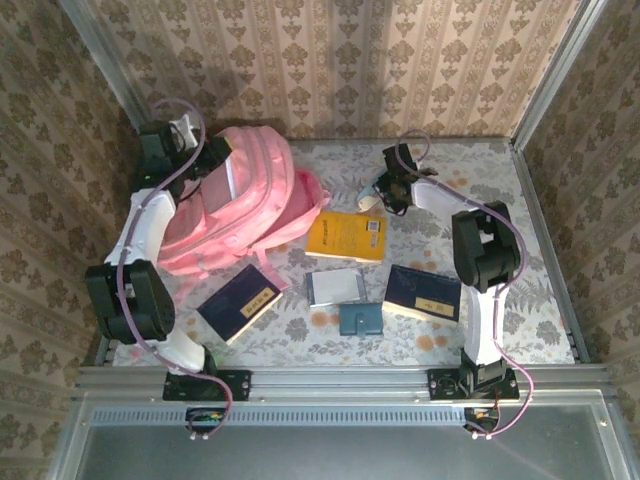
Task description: Pack the student bag
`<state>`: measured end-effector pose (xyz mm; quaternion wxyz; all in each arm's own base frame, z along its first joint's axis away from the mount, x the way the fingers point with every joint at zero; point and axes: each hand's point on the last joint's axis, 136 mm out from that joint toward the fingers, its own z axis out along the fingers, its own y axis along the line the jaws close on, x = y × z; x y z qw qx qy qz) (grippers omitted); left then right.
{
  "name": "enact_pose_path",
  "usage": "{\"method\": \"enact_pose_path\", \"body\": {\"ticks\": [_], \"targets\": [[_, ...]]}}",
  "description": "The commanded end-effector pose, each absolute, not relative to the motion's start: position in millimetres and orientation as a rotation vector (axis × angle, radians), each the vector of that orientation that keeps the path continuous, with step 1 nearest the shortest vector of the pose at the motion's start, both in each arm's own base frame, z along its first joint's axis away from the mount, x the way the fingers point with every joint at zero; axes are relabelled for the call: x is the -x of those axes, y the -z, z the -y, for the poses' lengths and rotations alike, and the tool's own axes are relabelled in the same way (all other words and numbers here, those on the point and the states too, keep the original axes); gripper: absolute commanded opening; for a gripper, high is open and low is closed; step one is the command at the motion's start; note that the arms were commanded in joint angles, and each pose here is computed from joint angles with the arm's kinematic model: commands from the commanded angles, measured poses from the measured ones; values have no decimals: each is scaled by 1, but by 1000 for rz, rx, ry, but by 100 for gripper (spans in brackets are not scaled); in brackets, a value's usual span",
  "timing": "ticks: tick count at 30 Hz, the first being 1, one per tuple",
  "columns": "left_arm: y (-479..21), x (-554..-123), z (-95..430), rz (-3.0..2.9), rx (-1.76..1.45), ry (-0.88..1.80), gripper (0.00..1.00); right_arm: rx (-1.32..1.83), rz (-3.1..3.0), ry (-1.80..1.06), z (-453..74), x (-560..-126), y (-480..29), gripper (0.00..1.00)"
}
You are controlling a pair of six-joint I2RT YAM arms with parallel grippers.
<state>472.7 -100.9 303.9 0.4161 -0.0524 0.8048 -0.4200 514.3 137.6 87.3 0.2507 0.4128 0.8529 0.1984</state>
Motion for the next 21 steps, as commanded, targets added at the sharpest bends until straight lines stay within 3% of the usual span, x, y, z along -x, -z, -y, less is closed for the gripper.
{"method": "enact_pose_path", "body": {"ticks": [1,12,21], "targets": [[-370,-457,127,-1864,-165,1152,0,-853,-2225,-714,-152,-518,-160,0],[-410,-429,151,-1713,-416,1279,0,-386,-2117,-1021,-193,-479,-252,0],[-414,-428,158,-1629,-445,1422,0,-217,-2146,-1127,-244,-438,-259,0]]}}
